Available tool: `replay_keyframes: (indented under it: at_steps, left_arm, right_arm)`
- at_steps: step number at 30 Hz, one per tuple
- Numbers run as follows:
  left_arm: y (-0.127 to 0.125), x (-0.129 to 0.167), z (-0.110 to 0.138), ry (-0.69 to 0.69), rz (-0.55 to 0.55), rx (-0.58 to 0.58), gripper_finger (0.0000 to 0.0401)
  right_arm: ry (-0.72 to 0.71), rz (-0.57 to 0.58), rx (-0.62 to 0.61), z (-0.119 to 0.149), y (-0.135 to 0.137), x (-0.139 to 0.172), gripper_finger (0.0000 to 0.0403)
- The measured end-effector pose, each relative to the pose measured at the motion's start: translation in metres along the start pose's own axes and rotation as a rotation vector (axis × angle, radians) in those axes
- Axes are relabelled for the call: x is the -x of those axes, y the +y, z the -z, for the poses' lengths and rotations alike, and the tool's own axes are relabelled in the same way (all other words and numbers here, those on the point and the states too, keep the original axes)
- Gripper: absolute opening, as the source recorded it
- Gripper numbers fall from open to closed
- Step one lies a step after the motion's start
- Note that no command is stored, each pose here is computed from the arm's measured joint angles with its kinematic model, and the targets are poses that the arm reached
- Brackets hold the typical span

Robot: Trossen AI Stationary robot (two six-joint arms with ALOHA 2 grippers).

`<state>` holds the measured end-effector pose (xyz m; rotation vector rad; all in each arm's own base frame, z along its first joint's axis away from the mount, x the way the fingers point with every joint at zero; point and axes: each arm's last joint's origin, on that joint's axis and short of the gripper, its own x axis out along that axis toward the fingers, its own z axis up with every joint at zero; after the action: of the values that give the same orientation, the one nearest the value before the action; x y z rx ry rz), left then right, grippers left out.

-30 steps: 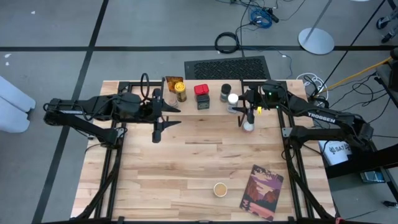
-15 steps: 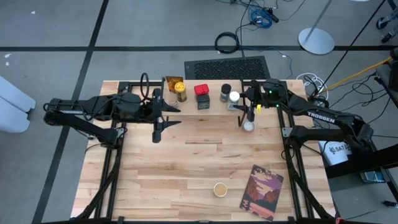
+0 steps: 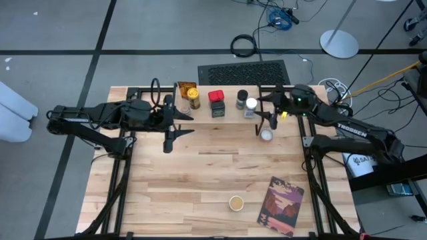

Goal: Shelf spices
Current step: Put the brown spice bottle on the shelf

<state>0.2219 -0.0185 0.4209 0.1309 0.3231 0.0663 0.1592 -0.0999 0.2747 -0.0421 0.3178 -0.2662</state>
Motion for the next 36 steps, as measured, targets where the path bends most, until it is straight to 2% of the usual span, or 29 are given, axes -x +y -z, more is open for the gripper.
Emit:
replay_keyframes:
  at_steps: [3, 9, 13, 20, 27, 31, 36]
  left_arm:
    - [-0.001, -0.002, 0.000, 0.004, 0.014, -0.001, 0.0195]
    - [-0.014, -0.014, -0.001, -0.018, 0.237, -0.014, 0.0195]
    - [-0.027, -0.019, 0.000, -0.016, 0.320, -0.021, 0.0195]
    - [-0.056, -0.033, 0.001, -0.003, 0.410, -0.028, 0.0195]
    - [-0.097, -0.064, 0.012, 0.030, 0.492, -0.065, 0.0197]
    - [-0.118, -0.086, 0.025, 0.100, 0.496, -0.050, 0.0229]
    - [-0.148, -0.113, 0.044, 0.138, 0.477, -0.102, 0.0301]
  right_arm:
    - [-0.002, -0.012, -0.034, -0.002, 0.006, 0.011, 0.0281]
    - [-0.016, -0.056, -0.079, -0.019, 0.023, 0.035, 0.0282]
    - [-0.018, -0.092, -0.091, -0.035, 0.037, 0.052, 0.0282]
    - [-0.046, -0.303, -0.151, -0.067, 0.065, 0.071, 0.0282]
    - [0.033, -0.524, -0.198, -0.075, 0.101, 0.067, 0.0281]
    - [0.119, -0.549, -0.186, -0.069, 0.126, 0.056, 0.0281]
    - [0.186, -0.549, -0.125, -0.062, 0.158, 0.044, 0.0281]
